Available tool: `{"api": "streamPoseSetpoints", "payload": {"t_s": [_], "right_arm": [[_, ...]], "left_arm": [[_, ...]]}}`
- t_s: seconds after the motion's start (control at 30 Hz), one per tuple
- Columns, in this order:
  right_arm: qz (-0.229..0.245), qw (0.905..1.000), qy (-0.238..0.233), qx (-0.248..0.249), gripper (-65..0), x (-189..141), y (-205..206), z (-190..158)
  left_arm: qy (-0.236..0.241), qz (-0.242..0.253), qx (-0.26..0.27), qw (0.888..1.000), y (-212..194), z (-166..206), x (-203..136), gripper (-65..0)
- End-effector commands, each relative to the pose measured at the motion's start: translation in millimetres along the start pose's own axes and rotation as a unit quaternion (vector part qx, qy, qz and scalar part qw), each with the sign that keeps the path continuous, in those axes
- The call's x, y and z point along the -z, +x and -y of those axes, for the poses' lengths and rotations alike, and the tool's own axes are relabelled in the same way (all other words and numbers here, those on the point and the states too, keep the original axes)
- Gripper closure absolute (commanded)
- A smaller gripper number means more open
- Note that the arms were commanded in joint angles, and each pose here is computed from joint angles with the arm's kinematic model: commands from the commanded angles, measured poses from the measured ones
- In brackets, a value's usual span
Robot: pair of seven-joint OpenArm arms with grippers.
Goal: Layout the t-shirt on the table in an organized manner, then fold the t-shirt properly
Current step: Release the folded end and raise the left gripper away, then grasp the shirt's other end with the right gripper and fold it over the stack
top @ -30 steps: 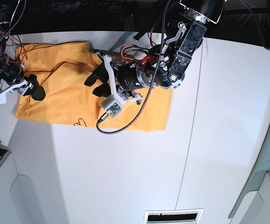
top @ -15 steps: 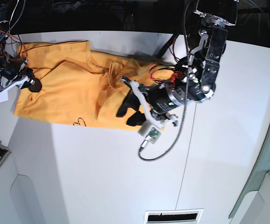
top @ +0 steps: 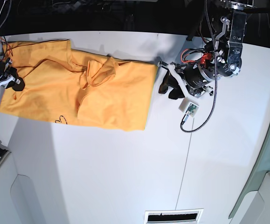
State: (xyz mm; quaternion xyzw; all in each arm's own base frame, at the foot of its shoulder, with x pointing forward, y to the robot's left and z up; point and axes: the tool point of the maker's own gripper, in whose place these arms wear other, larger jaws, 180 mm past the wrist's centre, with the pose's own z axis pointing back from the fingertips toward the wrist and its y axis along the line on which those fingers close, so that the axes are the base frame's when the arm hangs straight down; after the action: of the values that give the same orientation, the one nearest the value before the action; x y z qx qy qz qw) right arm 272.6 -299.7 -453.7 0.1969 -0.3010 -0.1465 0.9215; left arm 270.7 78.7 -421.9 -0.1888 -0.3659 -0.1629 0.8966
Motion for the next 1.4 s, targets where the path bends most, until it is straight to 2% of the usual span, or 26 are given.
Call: {"api": "streamPoseSetpoints", "payload": {"t_s": [0.0,0.13,0.4,0.5,0.6,0.73,0.87,0.97,1.1,1.13,1.2,1.23,1.27,1.37], "right_arm": [[0.024,0.9997,-0.002,-0.009,0.0,-7.0,19.6,2.6],[0.024,0.9997,-0.002,-0.009,0.0,-7.0,20.1,2.4],[0.028,0.9994,0.002,-0.02,0.0,-9.9,28.6,-5.0],[0.029,0.9989,0.023,-0.029,0.0,-14.7,37.1,-20.7],[0.057,0.9961,0.049,-0.047,0.0,-20.2,54.6,-44.3],[0.098,0.9872,0.098,-0.079,0.0,-21.7,68.4,-99.7],[0.12,0.9719,0.173,-0.105,0.0,-14.8,53.7,-184.9],[0.095,0.9608,0.218,-0.143,0.0,-4.3,14.4,-248.3],[0.043,0.95,0.217,-0.22,0.0,24.1,-38.4,-294.9],[0.035,0.9462,0.216,-0.238,-2.7,29.9,-46.7,-302.9],[0.022,0.9422,0.216,-0.255,-23.5,38.5,-59.4,-314.5],[0.018,0.9388,0.217,-0.267,-31.6,40.7,-65.3,-319.0],[0.016,0.9342,0.219,-0.281,-36.1,41.5,-69.7,-324.0],[0.012,0.9245,0.233,-0.301,-36.9,41.3,-76.6,-338.5]], "left_arm": [[-0.008,0.011,-0.005,1.0,4.4,2.4,2.6,-27.0],[-0.033,-0.006,-0.014,0.999,-20.0,19.3,18.8,-27.0],[-0.086,-0.031,0.035,0.995,-38.7,66.6,33.0,-27.0],[-0.087,-0.034,0.041,0.995,-40.0,68.3,33.4,-27.0],[-0.086,-0.036,0.043,0.995,-40.9,67.8,33.4,-27.0],[-0.081,-0.047,0.052,0.994,-45.1,65.7,33.2,-27.0],[-0.08,-0.048,0.054,0.994,-45.9,65.2,33.3,-27.0],[-0.073,-0.047,0.051,0.995,-45.3,62.9,33.6,-27.0],[-0.043,-0.047,0.036,0.997,-44.5,52.2,34.9,-27.0],[-0.043,-0.048,0.036,0.997,-44.8,52.4,34.9,-27.0],[-0.044,-0.048,0.034,0.997,-44.9,52.9,34.8,-27.0],[-0.045,-0.049,0.033,0.997,-45.3,53.1,34.8,-27.0],[-0.044,-0.05,0.032,0.997,-45.8,52.9,34.7,-27.0],[-0.038,-0.053,0.029,0.997,-46.4,49.2,34.3,-27.0]]}}
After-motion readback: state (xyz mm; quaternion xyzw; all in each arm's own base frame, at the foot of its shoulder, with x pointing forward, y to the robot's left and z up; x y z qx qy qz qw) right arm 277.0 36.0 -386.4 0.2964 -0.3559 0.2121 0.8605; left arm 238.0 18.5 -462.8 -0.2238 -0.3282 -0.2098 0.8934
